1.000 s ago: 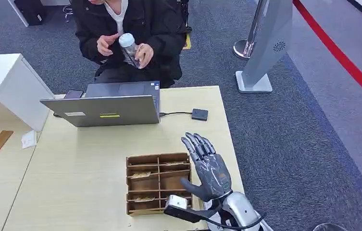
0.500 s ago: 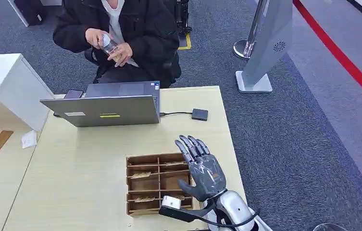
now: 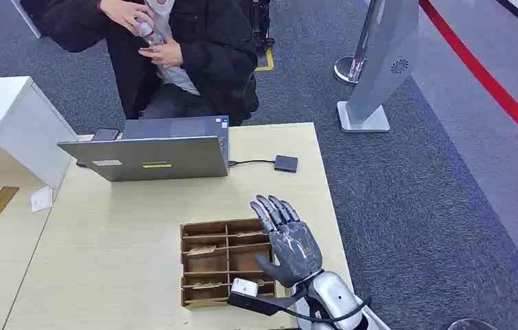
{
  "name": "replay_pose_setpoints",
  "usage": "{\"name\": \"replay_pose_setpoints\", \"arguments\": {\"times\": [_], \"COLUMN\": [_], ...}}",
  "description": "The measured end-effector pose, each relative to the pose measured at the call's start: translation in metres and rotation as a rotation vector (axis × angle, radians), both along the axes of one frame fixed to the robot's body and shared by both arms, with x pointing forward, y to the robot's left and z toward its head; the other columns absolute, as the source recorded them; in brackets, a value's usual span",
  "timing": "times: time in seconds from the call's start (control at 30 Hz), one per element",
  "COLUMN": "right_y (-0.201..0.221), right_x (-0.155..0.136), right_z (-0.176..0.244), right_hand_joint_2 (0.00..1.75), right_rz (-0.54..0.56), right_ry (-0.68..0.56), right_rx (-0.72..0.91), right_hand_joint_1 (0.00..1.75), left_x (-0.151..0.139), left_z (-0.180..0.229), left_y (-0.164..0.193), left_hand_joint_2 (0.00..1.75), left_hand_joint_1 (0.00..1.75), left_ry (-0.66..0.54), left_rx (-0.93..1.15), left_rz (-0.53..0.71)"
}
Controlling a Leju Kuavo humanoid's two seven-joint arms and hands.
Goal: Pass the card to the sensor for recognition and then transmit it.
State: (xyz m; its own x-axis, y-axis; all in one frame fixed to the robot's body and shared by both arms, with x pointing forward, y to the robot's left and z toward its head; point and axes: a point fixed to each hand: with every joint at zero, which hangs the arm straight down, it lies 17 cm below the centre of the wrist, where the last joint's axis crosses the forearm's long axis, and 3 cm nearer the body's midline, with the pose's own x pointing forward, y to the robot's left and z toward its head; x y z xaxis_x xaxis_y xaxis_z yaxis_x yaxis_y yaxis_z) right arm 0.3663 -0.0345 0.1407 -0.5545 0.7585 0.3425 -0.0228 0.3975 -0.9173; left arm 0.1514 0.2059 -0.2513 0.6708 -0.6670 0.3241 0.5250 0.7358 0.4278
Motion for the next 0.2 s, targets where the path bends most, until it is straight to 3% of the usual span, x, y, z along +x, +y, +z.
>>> {"name": "replay_pose_setpoints", "arguments": {"times": [0.2], "right_y": [-0.0009], "right_x": [0.0013], "right_z": [-0.003], "right_hand_joint_2": [1.75], "right_rz": [-0.007], "right_ry": [0.008], "right_rx": [-0.004], "right_hand_joint_1": [0.3], "left_x": [-0.0005], "left_z": [-0.0001], "left_y": [-0.0009], "left_hand_joint_2": [0.0], "left_hand_joint_1": [0.0], "left_ry": [0.003], "left_rx": [0.0], "left_rz": [-0.003]}}
